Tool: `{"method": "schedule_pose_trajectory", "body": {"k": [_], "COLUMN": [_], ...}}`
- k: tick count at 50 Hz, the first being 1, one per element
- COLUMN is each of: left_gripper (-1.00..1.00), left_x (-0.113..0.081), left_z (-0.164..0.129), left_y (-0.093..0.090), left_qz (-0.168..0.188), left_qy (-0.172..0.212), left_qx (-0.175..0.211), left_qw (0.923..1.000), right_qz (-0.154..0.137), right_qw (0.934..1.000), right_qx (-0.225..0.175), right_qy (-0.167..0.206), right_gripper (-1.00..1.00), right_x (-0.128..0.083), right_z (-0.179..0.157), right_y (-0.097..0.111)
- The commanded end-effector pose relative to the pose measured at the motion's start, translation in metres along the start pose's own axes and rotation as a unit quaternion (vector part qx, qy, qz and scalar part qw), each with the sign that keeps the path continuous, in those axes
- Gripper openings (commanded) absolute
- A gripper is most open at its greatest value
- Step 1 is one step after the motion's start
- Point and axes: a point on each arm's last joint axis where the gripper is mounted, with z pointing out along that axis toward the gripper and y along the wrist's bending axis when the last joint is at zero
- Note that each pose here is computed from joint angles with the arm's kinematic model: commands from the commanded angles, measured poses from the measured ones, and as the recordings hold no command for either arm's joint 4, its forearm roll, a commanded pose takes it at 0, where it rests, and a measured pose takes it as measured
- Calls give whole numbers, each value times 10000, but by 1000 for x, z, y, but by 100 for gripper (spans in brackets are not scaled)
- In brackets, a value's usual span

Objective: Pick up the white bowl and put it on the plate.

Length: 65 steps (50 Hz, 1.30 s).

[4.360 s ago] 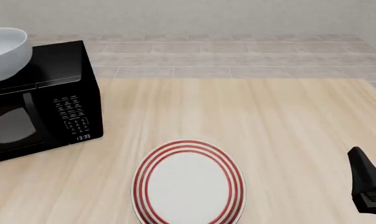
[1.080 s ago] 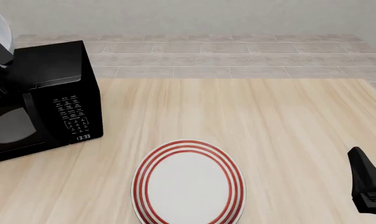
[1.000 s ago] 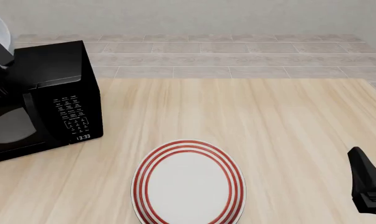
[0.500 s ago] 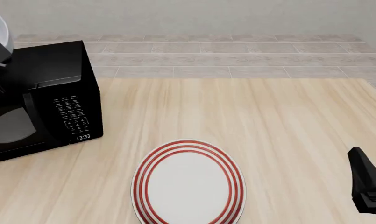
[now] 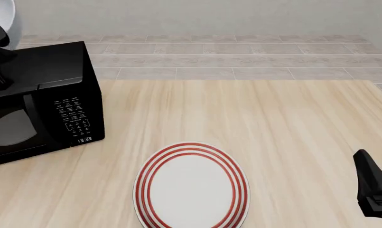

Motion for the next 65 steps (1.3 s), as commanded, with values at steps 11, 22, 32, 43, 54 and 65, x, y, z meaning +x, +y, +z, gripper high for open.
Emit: {"method": "schedule_pose_trajectory", "body": {"k": [11, 22, 32, 43, 54, 65], "left_gripper": [-100, -100, -100, -100, -100, -100], "left_x": [-28, -44, -59, -73, -90, -109], "left_z": [-33, -48, -53, -53, -57, -50], "left_y": [-17, -26, -39, -49, -62, -81], "left_qz": [156, 316, 452, 583, 826, 1016], "left_qy": [-683, -1060, -1360, -1587, -1883, -2122], "left_qx": [176, 395, 704, 951, 1233, 1519], "left_qw": [9974, 9931, 9872, 9810, 9708, 9600], "right_qz": [1, 1, 1, 1, 1, 1], "right_qw": [10000, 10000, 10000, 10000, 10000, 10000], "right_qx": [0, 0, 0, 0, 0, 0], "right_qy": [0, 0, 0, 0, 0, 0], "right_gripper": [100, 100, 100, 100, 100, 100], "right_x": [1, 1, 1, 1, 1, 1], "right_z": [0, 0, 0, 0, 0, 0], "right_y": [0, 0, 0, 0, 0, 0]}}
